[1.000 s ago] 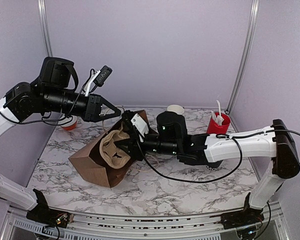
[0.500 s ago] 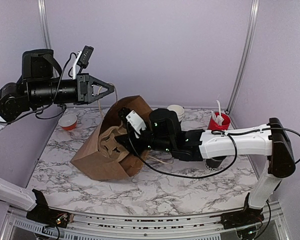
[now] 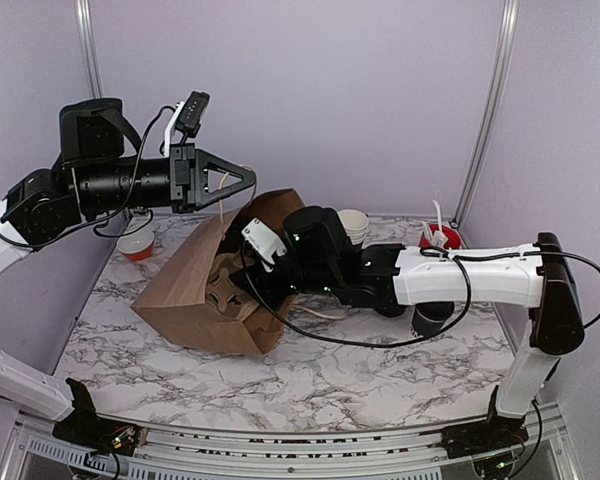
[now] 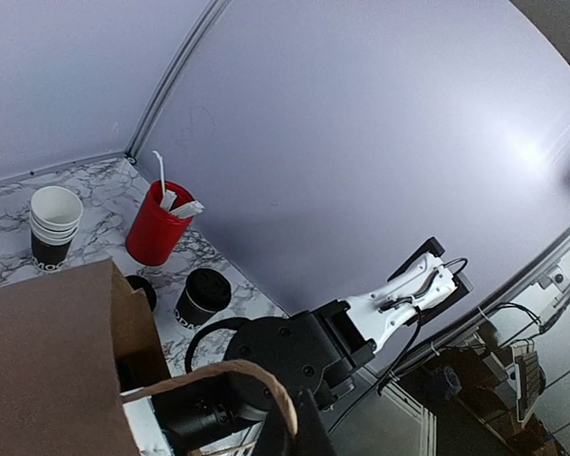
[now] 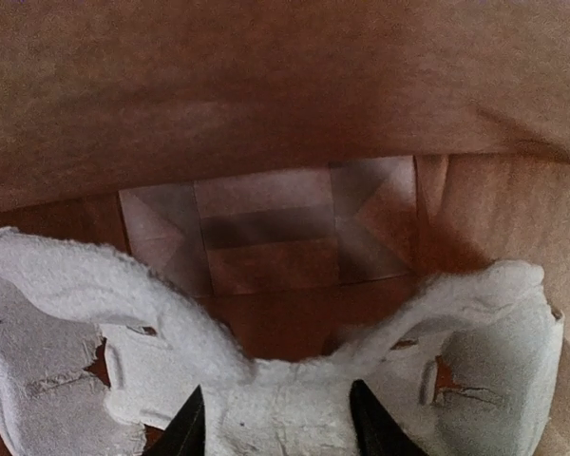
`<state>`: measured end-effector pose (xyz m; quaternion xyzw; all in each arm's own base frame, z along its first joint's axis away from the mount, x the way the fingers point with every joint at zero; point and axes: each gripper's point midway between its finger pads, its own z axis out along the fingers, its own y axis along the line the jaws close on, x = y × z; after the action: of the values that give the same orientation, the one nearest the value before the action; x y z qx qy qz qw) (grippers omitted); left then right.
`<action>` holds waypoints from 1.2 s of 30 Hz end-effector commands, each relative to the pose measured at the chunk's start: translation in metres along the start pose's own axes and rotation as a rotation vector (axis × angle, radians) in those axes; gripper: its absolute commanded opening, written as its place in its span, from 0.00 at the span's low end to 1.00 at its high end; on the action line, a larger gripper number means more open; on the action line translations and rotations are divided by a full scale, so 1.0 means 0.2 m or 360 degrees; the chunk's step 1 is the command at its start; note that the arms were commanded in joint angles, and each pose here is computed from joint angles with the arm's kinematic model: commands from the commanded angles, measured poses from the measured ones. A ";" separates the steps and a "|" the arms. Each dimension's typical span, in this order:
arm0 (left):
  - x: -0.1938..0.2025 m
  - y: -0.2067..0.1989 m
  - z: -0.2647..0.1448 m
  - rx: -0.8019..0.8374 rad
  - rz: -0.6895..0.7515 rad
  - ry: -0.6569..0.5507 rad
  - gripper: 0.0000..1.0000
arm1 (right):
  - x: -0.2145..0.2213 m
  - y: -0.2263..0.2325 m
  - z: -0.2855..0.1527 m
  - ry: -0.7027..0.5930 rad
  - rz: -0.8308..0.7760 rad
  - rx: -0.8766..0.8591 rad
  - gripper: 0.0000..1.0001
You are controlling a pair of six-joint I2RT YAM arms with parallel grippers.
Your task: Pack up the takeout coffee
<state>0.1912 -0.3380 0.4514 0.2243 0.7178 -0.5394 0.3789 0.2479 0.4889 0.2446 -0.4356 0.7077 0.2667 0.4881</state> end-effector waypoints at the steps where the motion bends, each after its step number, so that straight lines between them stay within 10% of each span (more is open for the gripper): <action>1: -0.04 -0.21 0.03 0.0301 -0.0028 -0.0040 0.00 | -0.02 -0.05 0.01 0.0111 -0.0023 0.0065 0.41; 16: -0.17 -0.18 -0.06 0.0220 -0.0113 -0.0323 0.00 | -0.11 -0.08 -0.09 0.0368 -0.0087 0.0097 0.57; 36: -0.15 0.43 -0.21 -0.0501 -0.0418 -0.0499 0.00 | -0.30 -0.07 -0.25 0.0239 -0.0135 0.0078 0.94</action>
<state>0.2586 -0.2786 0.4315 0.0024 0.7482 -0.4929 0.4441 0.2501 0.4658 0.2912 -0.4732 0.7425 0.1855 0.4363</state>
